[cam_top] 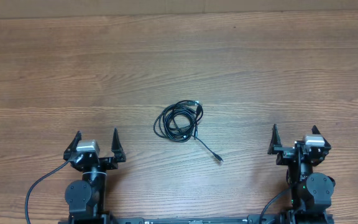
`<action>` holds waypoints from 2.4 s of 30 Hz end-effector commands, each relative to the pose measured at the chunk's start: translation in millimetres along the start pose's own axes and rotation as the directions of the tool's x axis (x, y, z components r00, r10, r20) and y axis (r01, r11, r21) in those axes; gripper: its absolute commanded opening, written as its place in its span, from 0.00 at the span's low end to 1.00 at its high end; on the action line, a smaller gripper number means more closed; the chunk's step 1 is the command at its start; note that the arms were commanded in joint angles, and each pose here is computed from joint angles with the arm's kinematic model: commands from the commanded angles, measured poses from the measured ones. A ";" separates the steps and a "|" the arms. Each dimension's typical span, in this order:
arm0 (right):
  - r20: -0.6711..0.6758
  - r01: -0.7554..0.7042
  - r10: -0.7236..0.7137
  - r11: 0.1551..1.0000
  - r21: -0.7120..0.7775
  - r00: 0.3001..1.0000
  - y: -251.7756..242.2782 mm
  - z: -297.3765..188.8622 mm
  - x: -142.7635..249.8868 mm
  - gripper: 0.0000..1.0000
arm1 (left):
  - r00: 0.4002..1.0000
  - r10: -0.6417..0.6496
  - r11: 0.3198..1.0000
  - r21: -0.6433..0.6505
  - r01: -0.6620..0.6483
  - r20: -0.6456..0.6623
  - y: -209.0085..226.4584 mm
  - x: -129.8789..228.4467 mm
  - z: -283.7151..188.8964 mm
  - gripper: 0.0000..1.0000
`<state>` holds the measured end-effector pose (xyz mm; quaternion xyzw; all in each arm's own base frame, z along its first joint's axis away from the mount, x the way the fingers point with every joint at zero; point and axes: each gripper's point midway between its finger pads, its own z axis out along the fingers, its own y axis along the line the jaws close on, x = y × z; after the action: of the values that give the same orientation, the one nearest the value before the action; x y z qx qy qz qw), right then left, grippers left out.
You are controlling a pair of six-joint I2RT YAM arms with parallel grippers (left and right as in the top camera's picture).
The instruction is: Untangle cables
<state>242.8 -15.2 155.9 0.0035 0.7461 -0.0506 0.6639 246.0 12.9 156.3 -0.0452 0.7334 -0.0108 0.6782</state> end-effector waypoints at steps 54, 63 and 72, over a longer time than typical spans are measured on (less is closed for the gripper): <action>0.012 0.004 -0.004 1.000 0.010 1.000 -2.5 -2.6 -8.4 1.00 | 0.862 0.462 0.883 -0.013 -0.470 0.208 -31.1 -411.0 305.1 1.00; 0.012 0.004 -0.004 1.000 0.009 1.000 -2.4 -2.6 -8.4 1.00 | 0.903 0.428 0.889 0.161 -0.429 0.045 -56.5 -315.4 361.2 1.00; 0.012 0.004 -0.004 1.000 0.009 1.000 -2.4 -2.6 -8.4 1.00 | 0.907 0.409 0.880 0.219 -0.421 0.100 -74.2 -322.5 358.5 1.00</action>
<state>242.5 -14.8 157.6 0.0024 0.7464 -0.0500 0.6637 645.3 -7.3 425.4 0.1886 0.7213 0.0716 0.6626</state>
